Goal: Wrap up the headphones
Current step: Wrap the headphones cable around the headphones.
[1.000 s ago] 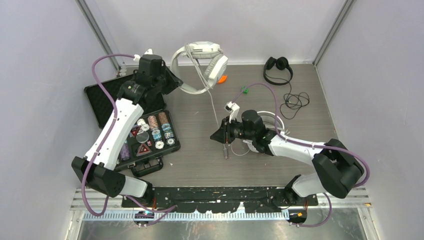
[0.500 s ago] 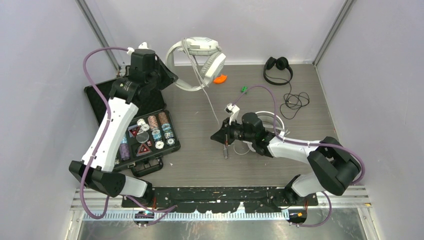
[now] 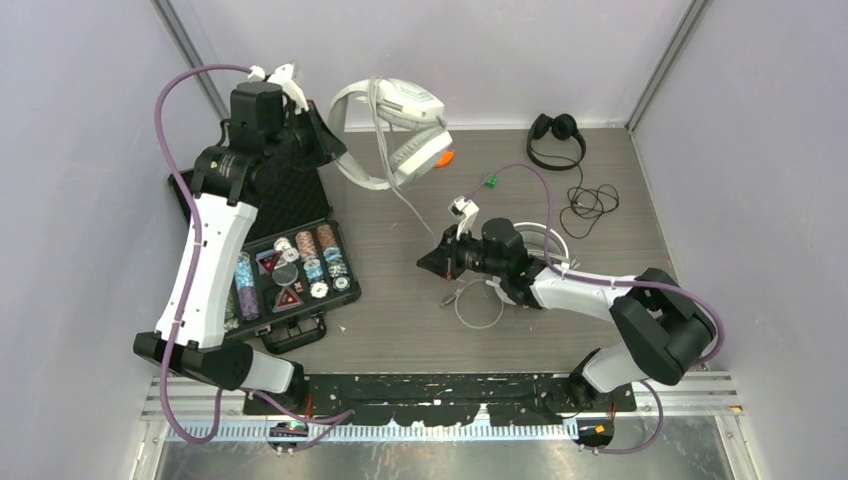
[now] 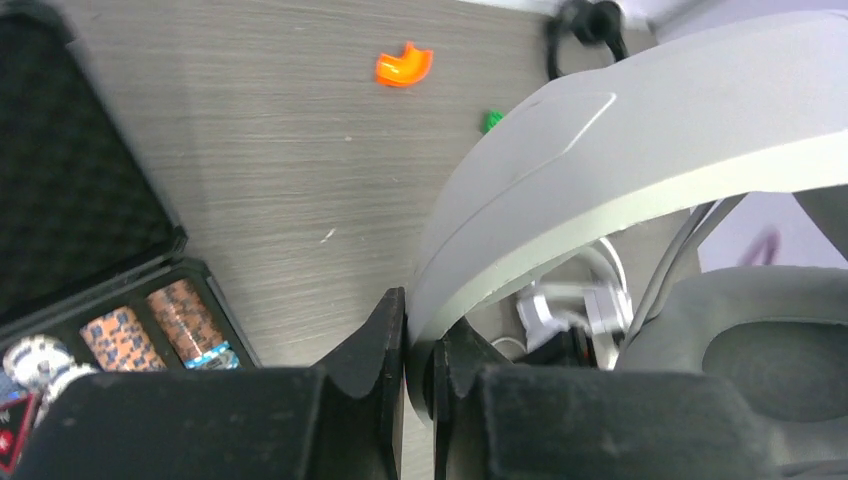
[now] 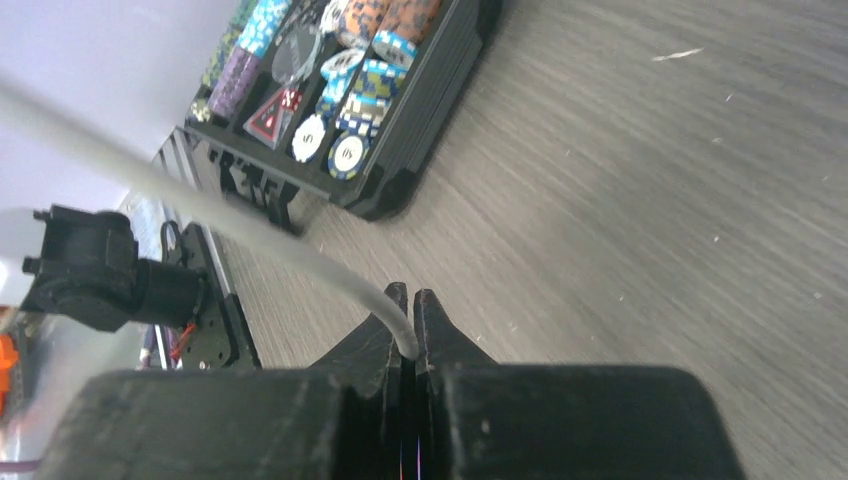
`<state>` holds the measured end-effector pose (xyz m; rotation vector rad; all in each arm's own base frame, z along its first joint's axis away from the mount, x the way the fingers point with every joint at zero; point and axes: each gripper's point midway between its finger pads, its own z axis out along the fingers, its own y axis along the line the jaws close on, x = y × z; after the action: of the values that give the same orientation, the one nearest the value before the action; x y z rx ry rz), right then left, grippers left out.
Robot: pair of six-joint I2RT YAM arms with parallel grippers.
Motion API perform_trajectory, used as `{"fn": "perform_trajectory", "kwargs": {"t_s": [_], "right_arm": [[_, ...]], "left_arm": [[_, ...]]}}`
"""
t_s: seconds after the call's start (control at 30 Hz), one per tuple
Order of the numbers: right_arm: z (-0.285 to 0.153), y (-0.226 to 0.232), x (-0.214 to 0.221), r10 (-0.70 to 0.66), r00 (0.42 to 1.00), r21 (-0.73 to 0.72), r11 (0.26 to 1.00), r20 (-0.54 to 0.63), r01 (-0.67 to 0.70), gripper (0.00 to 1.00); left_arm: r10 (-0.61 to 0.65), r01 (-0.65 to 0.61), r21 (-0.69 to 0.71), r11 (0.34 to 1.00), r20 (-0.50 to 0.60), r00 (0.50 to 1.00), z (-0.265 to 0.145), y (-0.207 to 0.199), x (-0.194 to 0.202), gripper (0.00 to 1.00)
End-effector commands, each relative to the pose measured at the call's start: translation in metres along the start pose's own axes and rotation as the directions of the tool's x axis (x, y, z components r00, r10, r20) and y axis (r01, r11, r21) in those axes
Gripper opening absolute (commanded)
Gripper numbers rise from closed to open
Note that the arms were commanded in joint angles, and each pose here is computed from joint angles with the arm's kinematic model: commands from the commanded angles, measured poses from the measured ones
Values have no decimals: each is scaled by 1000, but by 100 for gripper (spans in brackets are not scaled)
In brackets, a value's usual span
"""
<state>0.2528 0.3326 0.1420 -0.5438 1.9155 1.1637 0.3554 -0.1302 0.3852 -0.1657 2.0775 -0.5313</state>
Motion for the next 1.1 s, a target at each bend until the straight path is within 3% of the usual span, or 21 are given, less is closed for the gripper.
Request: {"fn": "perform_trajectory", "kwargs": {"t_s": [0.0, 0.23, 0.37, 0.5, 0.77, 0.97, 1.07], "right_arm": [[7, 0, -48, 39, 994, -9, 999, 104, -38, 0], [-4, -6, -90, 140, 979, -48, 990, 150, -134, 0], [-20, 2, -108, 168, 976, -60, 985, 139, -161, 0], [-39, 23, -120, 161, 980, -88, 985, 120, -151, 0], [-64, 54, -126, 205, 977, -122, 973, 54, -197, 0], [-77, 69, -115, 232, 972, -138, 962, -43, -235, 0], [-82, 74, -106, 246, 964, -141, 956, -100, -258, 0]], "left_arm": [[179, -182, 338, 924, 39, 983, -42, -62, -16, 0], [319, -269, 484, 833, -22, 948, -63, -77, 8, 0], [456, -416, 523, 744, 58, 888, -65, -75, 15, 0], [565, -534, 585, 610, 151, 811, -69, -82, 20, 0], [726, -748, 615, 249, 392, 565, -77, -83, 50, 0], [829, -765, 632, 126, 357, 431, -57, -66, 74, 0], [889, -777, 625, 78, 309, 338, -43, -54, 87, 0]]}}
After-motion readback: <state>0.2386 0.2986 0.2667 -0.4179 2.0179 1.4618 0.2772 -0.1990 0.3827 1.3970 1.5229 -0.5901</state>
